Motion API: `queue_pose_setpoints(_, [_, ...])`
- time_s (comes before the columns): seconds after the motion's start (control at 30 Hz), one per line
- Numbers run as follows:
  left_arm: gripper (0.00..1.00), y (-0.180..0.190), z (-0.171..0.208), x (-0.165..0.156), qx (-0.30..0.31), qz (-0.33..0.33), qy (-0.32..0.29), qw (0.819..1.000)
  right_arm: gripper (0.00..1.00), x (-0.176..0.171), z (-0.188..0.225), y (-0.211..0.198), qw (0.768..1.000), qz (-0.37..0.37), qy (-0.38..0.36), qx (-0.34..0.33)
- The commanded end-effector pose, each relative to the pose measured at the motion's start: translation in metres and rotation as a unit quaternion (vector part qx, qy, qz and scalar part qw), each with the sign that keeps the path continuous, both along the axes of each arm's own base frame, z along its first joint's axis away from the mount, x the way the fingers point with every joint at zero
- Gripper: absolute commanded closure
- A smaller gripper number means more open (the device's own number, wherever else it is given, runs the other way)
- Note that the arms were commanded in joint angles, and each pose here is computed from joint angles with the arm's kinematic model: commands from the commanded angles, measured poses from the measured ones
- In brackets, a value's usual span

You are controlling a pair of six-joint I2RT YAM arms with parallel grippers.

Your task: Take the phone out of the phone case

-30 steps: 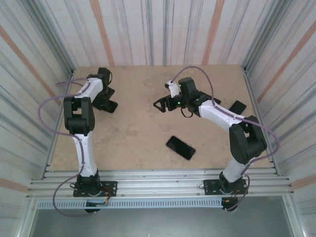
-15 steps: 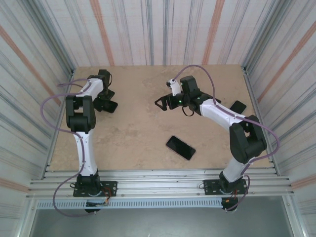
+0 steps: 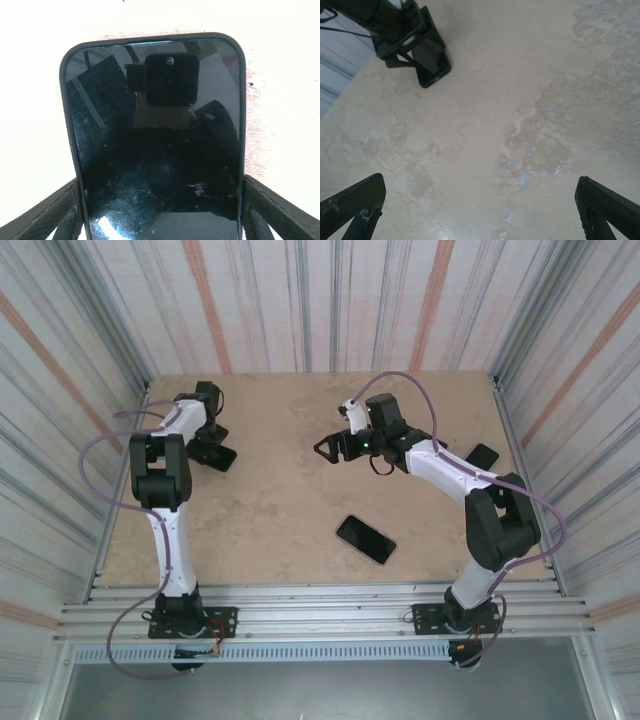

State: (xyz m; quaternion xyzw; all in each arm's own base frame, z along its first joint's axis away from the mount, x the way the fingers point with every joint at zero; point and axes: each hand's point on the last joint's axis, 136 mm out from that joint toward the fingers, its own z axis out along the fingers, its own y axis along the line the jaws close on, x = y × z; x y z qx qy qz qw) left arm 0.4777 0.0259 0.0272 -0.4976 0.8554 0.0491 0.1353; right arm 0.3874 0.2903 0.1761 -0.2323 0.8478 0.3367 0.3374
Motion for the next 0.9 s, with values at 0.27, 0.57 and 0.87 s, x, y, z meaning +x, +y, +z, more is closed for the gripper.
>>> queue_pose_setpoints(0.27, [0.34,-0.021,0.050,0.011,-0.017,-0.086,-0.071,0.994,0.01,0.001,0.010,0.009,0.998,-0.007,0.029,0.061])
queue_pose_setpoints(0.57, [0.35,-0.057,0.110,-0.001,-0.020,-0.162,-0.142,0.976,0.00,-0.001,0.009,0.019,0.993,-0.015,0.045,0.109])
queue_pose_setpoints(0.87, [0.35,-0.125,0.150,-0.020,-0.019,-0.280,-0.191,0.941,0.05,0.000,0.002,0.047,0.988,-0.030,0.064,0.135])
